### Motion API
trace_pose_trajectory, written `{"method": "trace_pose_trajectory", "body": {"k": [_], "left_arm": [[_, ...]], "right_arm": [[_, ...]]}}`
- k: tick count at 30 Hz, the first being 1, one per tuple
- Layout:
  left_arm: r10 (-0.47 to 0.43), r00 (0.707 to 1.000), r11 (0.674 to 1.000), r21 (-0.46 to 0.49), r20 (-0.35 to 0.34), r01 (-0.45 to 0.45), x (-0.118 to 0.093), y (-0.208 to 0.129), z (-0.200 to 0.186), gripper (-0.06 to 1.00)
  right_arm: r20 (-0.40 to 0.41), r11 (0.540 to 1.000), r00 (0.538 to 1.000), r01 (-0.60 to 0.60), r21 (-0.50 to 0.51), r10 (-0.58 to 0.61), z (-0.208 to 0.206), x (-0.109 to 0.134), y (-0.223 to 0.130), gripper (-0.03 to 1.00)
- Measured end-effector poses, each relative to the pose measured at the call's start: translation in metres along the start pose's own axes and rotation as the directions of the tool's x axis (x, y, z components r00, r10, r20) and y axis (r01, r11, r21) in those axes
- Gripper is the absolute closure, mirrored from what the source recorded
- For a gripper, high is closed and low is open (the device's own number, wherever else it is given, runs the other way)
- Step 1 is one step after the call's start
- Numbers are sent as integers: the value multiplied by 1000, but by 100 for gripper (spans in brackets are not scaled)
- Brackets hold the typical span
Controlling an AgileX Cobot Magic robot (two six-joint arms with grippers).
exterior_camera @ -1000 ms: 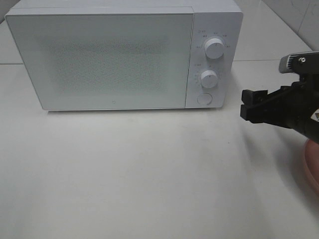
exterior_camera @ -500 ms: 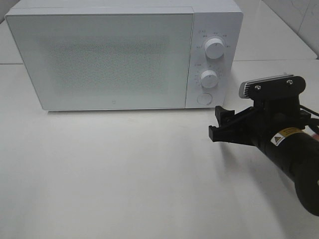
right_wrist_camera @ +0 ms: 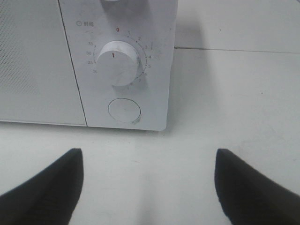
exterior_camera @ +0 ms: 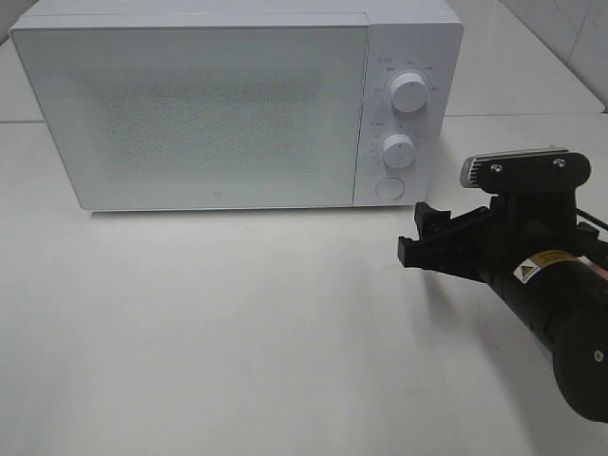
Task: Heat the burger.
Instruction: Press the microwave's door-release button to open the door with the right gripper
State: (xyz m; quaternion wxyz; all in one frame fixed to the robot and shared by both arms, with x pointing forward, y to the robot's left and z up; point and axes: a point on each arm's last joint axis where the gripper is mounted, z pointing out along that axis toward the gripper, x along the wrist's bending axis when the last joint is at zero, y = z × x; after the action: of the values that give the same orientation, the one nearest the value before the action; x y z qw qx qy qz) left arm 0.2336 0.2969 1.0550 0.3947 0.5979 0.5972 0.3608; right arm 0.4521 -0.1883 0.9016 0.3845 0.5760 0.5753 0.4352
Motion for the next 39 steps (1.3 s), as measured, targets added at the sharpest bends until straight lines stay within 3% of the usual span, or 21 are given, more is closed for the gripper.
{"method": "trace_pose_trajectory", "body": {"k": [6,9,10,11,12,13,14,15,16,17,18,19,20,21,22,23,25,26,27,31,39], "left_arm": [[0,1000,1000,0,0,0,0,0,0,-5],[0,1000,1000,0,0,0,0,0,0,-5],[0,1000,1000,0,0,0,0,0,0,-5],[0,1000,1000,0,0,0,0,0,0,-5],[0,1000,1000,0,0,0,0,0,0,-5],[0,1000,1000,0,0,0,0,0,0,-5],[0,1000,1000,0,0,0,0,0,0,-5],[0,1000,1000,0,0,0,0,0,0,-5],[0,1000,1000,0,0,0,0,0,0,-5],[0,1000,1000,0,0,0,0,0,0,-5],[0,1000,1000,0,0,0,0,0,0,-5],[0,1000,1000,0,0,0,0,0,0,-5],[0,1000,1000,0,0,0,0,0,0,-5],[0,1000,1000,0,0,0,0,0,0,-5],[0,1000,1000,0,0,0,0,0,0,-5],[0,1000,1000,0,0,0,0,0,0,-5],[0,1000,1000,0,0,0,0,0,0,-5],[0,1000,1000,0,0,0,0,0,0,-5],[0,1000,1000,0,0,0,0,0,0,-5],[0,1000,1000,0,0,0,0,0,0,-5],[0,1000,1000,0,0,0,0,0,0,-5]], "right_arm": [[0,970,970,-244,-1,244,0,0,0,26],[0,911,911,-412,-1,412,0,0,0,30],[0,856,856,-517,-1,517,0,0,0,33],[0,856,856,-517,-1,517,0,0,0,33],[0,819,819,-574,-1,574,0,0,0,35],[0,738,738,-675,-1,675,0,0,0,40],[0,738,738,-675,-1,675,0,0,0,40],[0,687,687,-727,-1,727,0,0,0,42],[0,579,579,-815,-1,815,0,0,0,48],[0,579,579,-815,-1,815,0,0,0,48],[0,537,537,-844,-1,844,0,0,0,51],[0,450,450,-893,-1,893,0,0,0,58],[0,450,450,-893,-1,893,0,0,0,58],[0,374,374,-927,-1,927,0,0,0,65],[0,374,374,-927,-1,927,0,0,0,65],[-1,310,310,-951,-1,951,0,0,0,70],[-1,287,287,-958,-1,958,0,0,0,72],[11,232,232,-973,3,973,0,0,-1,77],[11,232,232,-973,3,973,0,0,-1,77],[63,120,120,-993,13,991,0,0,-6,88],[96,79,80,-997,17,992,-1,1,-9,96]]}}
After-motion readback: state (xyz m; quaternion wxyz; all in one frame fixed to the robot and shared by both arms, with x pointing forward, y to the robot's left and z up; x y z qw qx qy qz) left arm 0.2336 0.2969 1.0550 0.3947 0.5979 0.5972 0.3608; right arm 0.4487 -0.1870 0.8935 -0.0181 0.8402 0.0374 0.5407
